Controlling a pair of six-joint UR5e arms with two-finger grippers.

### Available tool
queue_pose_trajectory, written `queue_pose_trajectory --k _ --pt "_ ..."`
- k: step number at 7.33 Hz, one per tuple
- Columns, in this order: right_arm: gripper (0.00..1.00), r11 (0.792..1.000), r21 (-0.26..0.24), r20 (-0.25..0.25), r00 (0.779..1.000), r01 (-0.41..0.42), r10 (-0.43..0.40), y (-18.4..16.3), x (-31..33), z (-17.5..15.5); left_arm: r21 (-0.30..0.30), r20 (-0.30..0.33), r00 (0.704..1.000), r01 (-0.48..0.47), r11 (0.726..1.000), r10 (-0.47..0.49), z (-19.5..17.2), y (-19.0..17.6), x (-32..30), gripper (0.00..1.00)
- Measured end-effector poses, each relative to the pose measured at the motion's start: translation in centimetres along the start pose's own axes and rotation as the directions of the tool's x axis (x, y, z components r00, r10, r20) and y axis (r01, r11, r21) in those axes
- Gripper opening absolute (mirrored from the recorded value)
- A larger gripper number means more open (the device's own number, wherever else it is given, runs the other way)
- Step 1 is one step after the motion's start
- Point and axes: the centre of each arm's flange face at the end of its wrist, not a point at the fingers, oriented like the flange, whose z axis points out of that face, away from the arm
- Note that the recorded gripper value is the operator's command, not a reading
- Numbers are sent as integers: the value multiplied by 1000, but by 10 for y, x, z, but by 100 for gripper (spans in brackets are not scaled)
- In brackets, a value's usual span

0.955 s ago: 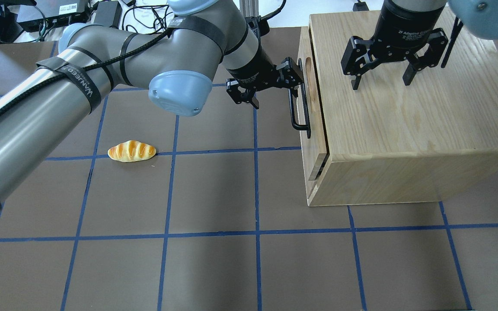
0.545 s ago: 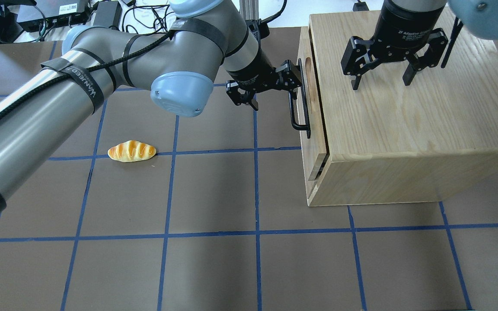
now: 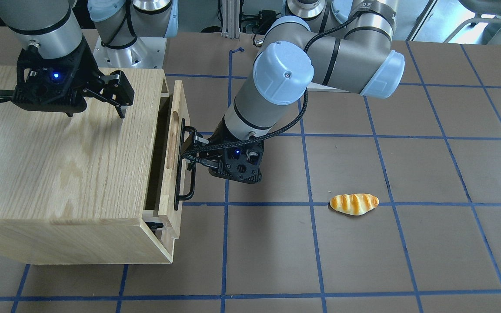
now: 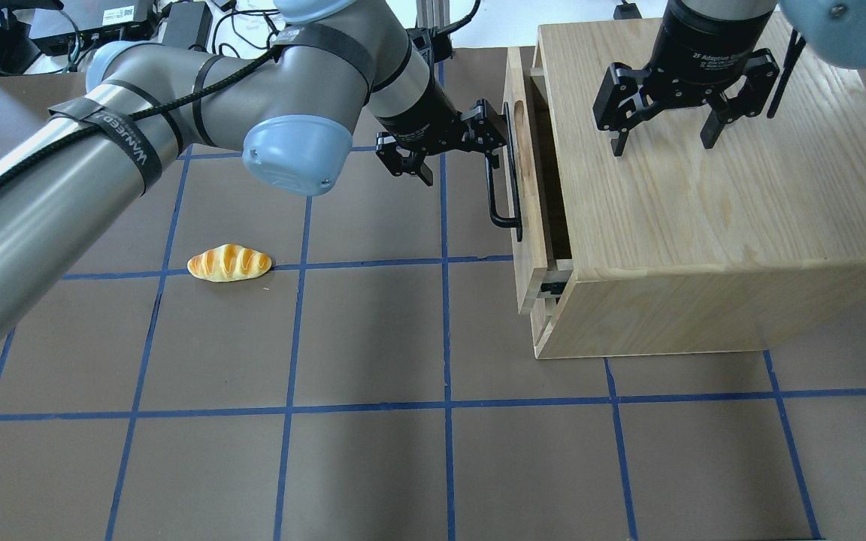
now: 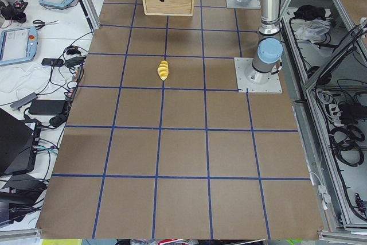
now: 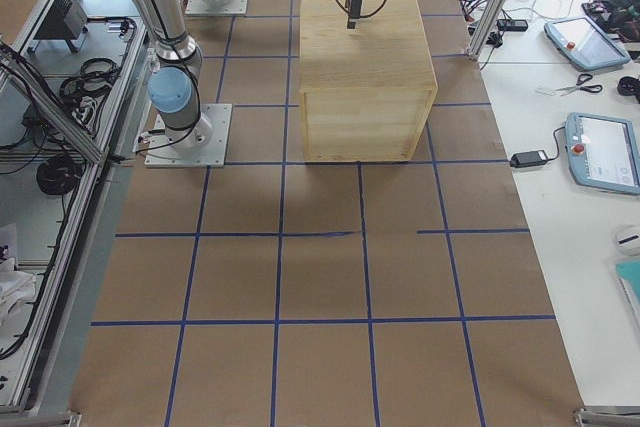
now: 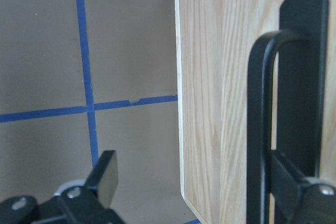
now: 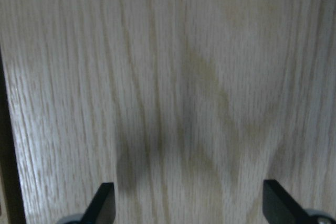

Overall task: Open upper drawer
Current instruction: 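Pull the drawer handle with the left gripper away from the cabinet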

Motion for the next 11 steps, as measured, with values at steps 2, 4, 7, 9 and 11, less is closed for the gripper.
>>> queue_pose_trajectory --k 2,4,7,9,11 --pt "100 1000 0 0 1000 0 0 0 0 0 -3 8 1000 -8 1000 8 -8 -4 -13 100" --pt "100 1000 0 0 1000 0 0 0 0 0 -5 48 999 -18 1000 19 -6 -4 -26 100" --pt "100 1000 -1 0 1000 0 0 0 0 0 -2 72 997 -37 999 37 -15 -8 -48 100" --pt "100 1000 -1 0 1000 0 0 0 0 0 -14 79 996 -37 999 38 -27 -10 -65 100" --pt "100 1000 0 0 1000 0 0 0 0 0 -28 89 995 -40 999 43 -33 -7 -81 100"
